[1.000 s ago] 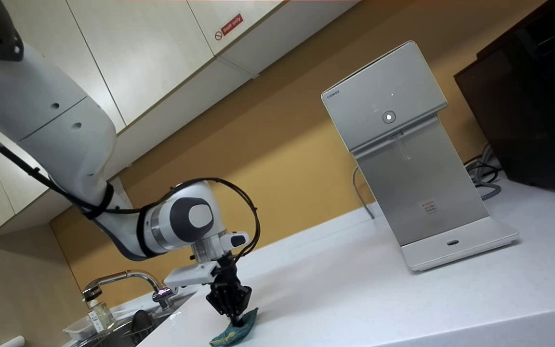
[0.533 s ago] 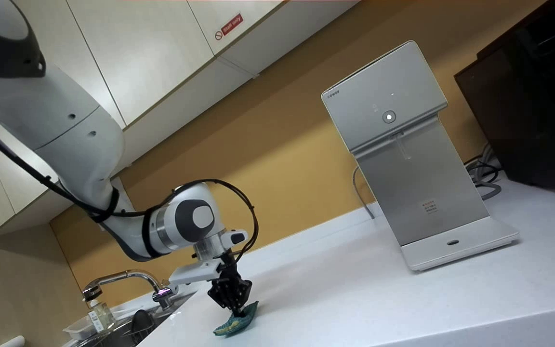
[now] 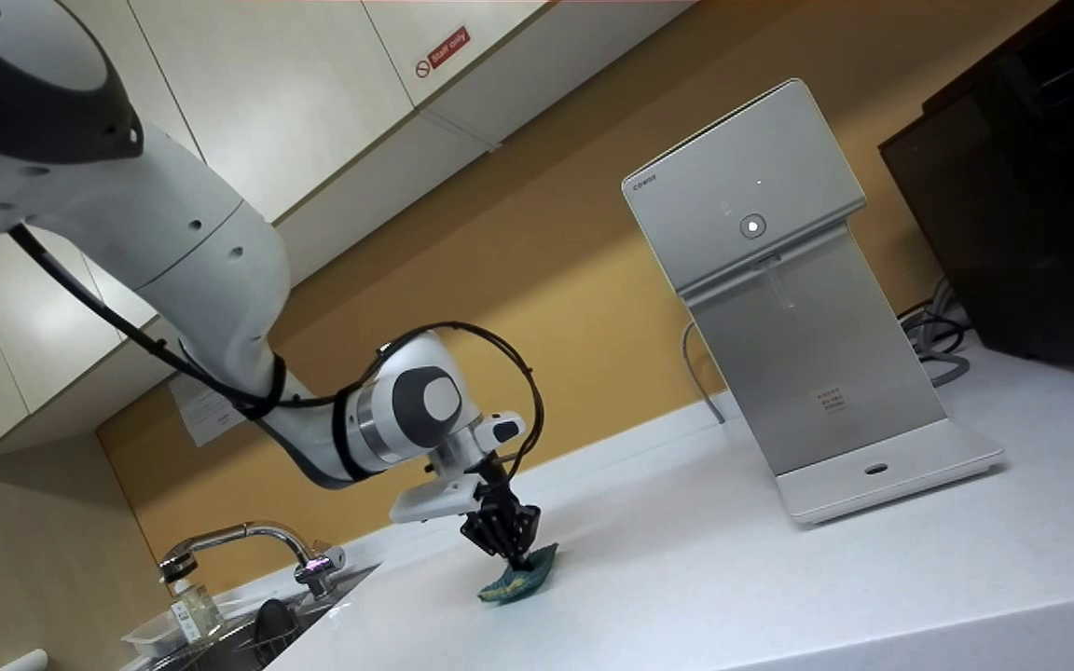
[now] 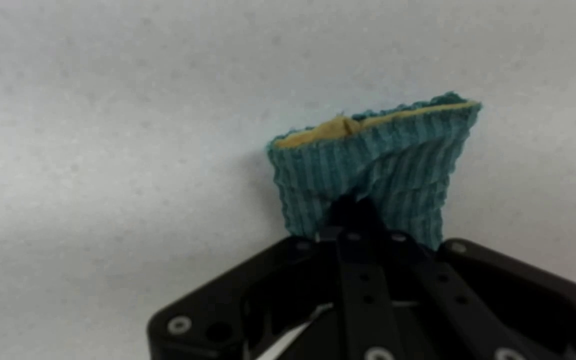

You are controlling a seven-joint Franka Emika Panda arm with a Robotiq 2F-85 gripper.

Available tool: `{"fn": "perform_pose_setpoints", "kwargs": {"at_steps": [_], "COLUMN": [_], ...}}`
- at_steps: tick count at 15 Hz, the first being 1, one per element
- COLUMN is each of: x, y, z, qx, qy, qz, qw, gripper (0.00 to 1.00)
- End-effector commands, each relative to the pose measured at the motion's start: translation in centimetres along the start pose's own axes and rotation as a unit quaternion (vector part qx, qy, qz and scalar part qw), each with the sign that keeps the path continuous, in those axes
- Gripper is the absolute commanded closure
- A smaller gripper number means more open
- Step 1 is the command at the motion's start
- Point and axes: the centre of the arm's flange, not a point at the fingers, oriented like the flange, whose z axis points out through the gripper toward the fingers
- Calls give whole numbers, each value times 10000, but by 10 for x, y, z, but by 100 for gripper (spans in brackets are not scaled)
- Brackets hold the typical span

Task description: Clean the counter

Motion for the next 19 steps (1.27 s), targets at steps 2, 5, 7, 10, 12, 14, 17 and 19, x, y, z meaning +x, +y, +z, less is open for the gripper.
{"fn": "perform_pose_setpoints", "kwargs": {"at_steps": [2,5,7,10,12,14,17,19], "x": [-15,-17,-12,-5,-1,-1,-8,-16], "y": [2,-2,-5,-11,-14,-19,-26,-31], "z": [-5,-14,-25,-50,-71,-91,-112,-117], "qx": [-84,-65,-82,-197,-283,-375,-336,-317], "qy": [-104,-85,29,299,457,516,249,50], "qz": [152,132,138,52,-6,-48,-201,-272], "qw": [9998,9999,9999,9993,9986,9980,9989,9991], "gripper": [99,73,65,45,31,17,1,0]}}
